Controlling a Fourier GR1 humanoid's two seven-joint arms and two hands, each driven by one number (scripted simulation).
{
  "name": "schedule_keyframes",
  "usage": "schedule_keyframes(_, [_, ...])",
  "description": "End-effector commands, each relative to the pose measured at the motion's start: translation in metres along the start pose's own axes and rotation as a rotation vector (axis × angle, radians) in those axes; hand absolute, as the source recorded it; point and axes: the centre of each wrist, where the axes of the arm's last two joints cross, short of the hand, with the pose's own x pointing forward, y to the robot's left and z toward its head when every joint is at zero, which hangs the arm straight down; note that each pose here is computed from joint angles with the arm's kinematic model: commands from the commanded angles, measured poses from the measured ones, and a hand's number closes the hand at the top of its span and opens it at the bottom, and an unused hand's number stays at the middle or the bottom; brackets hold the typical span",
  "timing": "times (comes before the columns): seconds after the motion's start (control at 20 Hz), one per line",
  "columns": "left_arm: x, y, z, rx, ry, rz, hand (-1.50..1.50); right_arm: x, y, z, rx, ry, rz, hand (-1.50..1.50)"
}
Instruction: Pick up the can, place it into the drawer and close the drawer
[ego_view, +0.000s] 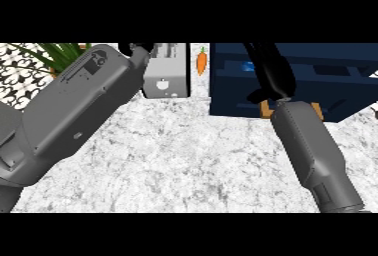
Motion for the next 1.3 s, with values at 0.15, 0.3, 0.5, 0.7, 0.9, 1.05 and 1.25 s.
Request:
schedule_keyframes(0.15, [0.009,0.013,-0.001,-0.008,-0.006,-0.006,-1.50,-0.017,0.011,-0.008,-0.053,0.056,-0.003,-1.50])
schedule_keyframes(0.3, [0.032,0.020,0.001,-0.010,0.001,0.013,-1.50,-0.013,0.013,-0.014,-0.048,0.063,0.017,-1.50])
schedule_keyframes(0.5, [0.016,0.020,0.009,-0.007,-0.020,0.004,-1.50,-0.010,-0.001,-0.032,-0.113,0.081,0.024,-1.50])
schedule_keyframes(0.7, [0.009,0.029,0.013,-0.009,-0.019,-0.001,-1.50,-0.019,-0.022,-0.048,-0.141,0.075,0.030,-1.50])
schedule_keyframes(0.9, [0.027,0.027,0.009,-0.010,-0.011,-0.008,-1.50,-0.007,-0.023,-0.055,-0.135,0.092,0.055,-1.50])
schedule_keyframes(1.05, [0.021,0.030,0.017,-0.035,-0.012,0.005,-1.50,-0.018,-0.032,-0.058,-0.153,0.128,0.083,-1.50])
schedule_keyframes(1.25, [0.025,0.026,0.022,-0.044,-0.011,-0.005,-1.50,-0.026,-0.060,-0.075,-0.134,0.124,0.051,-1.50])
